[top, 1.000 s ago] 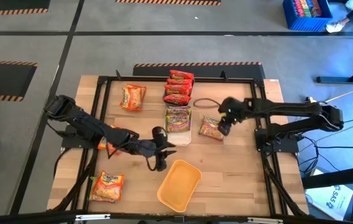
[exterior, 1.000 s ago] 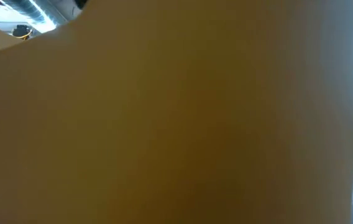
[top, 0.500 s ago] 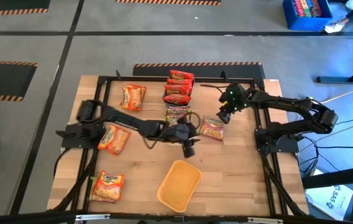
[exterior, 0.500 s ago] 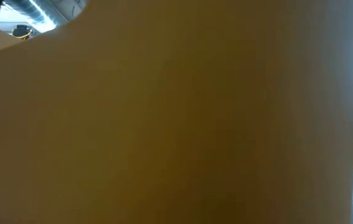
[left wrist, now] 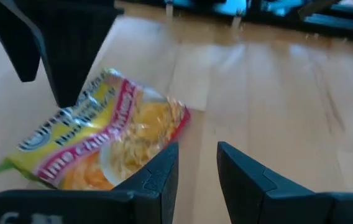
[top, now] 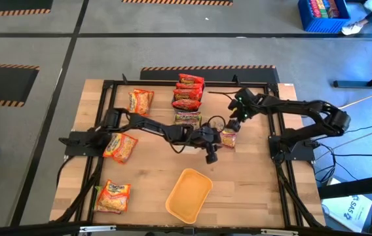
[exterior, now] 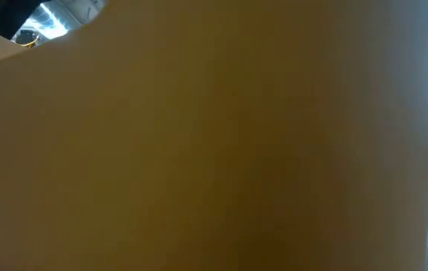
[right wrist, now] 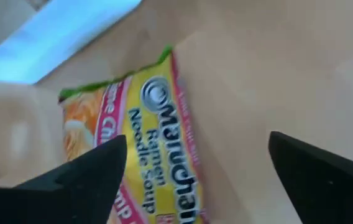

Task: Sort Maruchan noodles
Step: Put the green noodle pack into the white bin

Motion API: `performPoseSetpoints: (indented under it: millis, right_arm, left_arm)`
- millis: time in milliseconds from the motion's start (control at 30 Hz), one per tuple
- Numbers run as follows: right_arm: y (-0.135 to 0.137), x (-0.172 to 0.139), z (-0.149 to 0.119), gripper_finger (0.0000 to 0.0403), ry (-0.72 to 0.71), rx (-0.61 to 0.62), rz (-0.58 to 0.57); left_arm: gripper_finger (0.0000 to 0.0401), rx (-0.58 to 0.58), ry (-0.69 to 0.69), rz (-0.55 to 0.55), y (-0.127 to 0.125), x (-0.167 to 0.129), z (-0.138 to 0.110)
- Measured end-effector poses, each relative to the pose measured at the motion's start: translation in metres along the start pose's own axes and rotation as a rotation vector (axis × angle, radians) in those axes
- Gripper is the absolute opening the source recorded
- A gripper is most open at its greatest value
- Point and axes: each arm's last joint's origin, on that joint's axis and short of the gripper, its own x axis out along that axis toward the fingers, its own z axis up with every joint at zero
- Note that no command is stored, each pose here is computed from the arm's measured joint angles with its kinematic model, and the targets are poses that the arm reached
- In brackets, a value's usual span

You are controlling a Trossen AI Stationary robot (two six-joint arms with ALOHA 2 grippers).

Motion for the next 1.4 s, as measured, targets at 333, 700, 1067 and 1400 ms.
performPoseSetpoints:
  millis: [333, 700, 1067, 1400]
  right_arm:
    - [-0.018, 0.028, -0.009, 0.0385, 0.123, 0.060, 0.120]
    - [-0.010, 0.029, -0.015, 0.0386, 0.157, 0.111, 0.410]
    - [0.015, 0.041, -0.015, 0.0386, 0.203, -0.020, 0.338]
    - [0.024, 0.045, -0.011, 0.0386, 0.175, -0.032, 0.350]
  left_arm:
    - [0.0103, 0.005, 0.032, 0.008, 0.000, 0.010, -0.012]
    - [0.0103, 0.008, 0.046, 0.010, 0.000, 0.011, -0.014]
    - [0.0103, 0.010, 0.083, 0.014, 0.003, 0.019, -0.026]
    - [0.0103, 0.008, 0.090, -0.009, 0.002, 0.024, -0.030]
